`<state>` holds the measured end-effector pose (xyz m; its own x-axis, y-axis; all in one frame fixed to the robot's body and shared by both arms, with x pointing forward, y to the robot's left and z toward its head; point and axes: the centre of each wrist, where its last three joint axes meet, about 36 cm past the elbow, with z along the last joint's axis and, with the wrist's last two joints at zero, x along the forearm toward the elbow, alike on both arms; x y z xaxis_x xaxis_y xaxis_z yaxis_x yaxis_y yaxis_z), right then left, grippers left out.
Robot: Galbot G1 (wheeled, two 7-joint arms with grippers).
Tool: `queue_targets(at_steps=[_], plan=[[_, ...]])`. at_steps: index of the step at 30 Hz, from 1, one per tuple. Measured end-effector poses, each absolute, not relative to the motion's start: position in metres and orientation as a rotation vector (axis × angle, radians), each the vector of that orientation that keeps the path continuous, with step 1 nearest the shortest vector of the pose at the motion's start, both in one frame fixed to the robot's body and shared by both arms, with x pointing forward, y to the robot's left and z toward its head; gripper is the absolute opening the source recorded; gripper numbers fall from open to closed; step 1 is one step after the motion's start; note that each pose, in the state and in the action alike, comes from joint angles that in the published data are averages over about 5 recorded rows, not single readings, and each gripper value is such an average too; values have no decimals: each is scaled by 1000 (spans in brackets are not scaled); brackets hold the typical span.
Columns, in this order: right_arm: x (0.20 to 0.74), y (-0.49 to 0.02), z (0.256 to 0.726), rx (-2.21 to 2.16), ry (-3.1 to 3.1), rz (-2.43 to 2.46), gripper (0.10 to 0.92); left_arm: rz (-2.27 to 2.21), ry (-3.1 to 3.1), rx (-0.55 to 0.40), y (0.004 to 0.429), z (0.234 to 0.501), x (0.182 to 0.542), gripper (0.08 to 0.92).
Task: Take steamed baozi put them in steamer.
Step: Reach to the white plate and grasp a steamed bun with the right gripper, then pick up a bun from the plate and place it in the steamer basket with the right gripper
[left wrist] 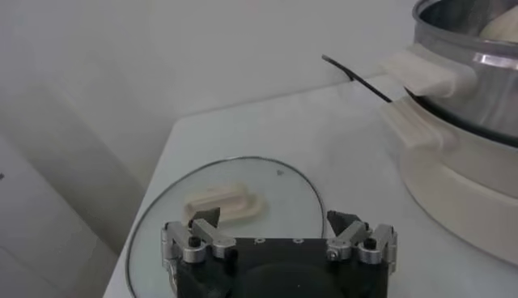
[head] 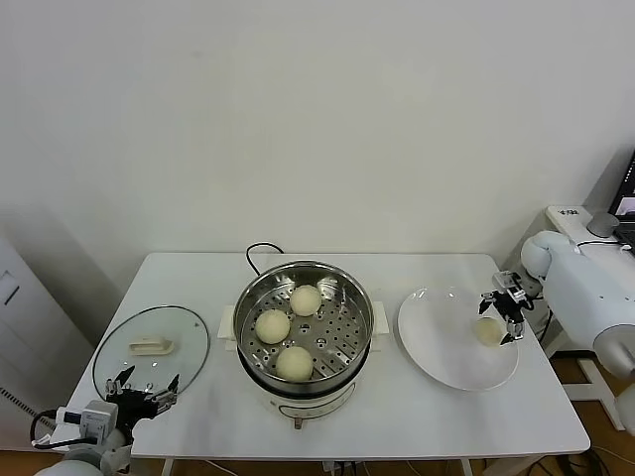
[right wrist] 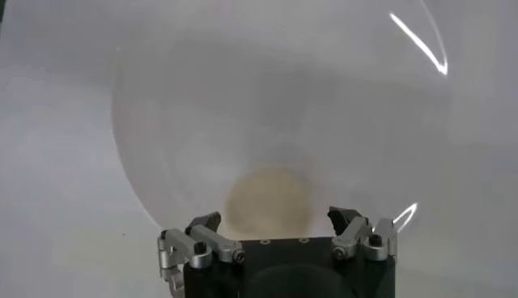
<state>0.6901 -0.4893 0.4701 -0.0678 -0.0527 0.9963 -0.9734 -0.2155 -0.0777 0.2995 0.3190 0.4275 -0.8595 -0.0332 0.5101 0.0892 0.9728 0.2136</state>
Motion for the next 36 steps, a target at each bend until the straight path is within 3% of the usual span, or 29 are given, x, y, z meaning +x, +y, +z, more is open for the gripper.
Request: queue_targets(at_steps=[8, 11, 21, 36], plan=[[689, -491, 465, 1360, -1194, 1397, 455, -312, -2587, -40, 318, 427, 299, 823], [689, -491, 465, 1359, -1194, 1394, 404, -310, -2587, -39, 318, 427, 299, 823], [692, -486, 493, 1355, -1224, 1386, 398, -316, -2587, -29, 318, 427, 298, 823], [690, -419, 630, 1360, -1393, 1375, 399, -332, -2595, -30, 315, 431, 297, 823]])
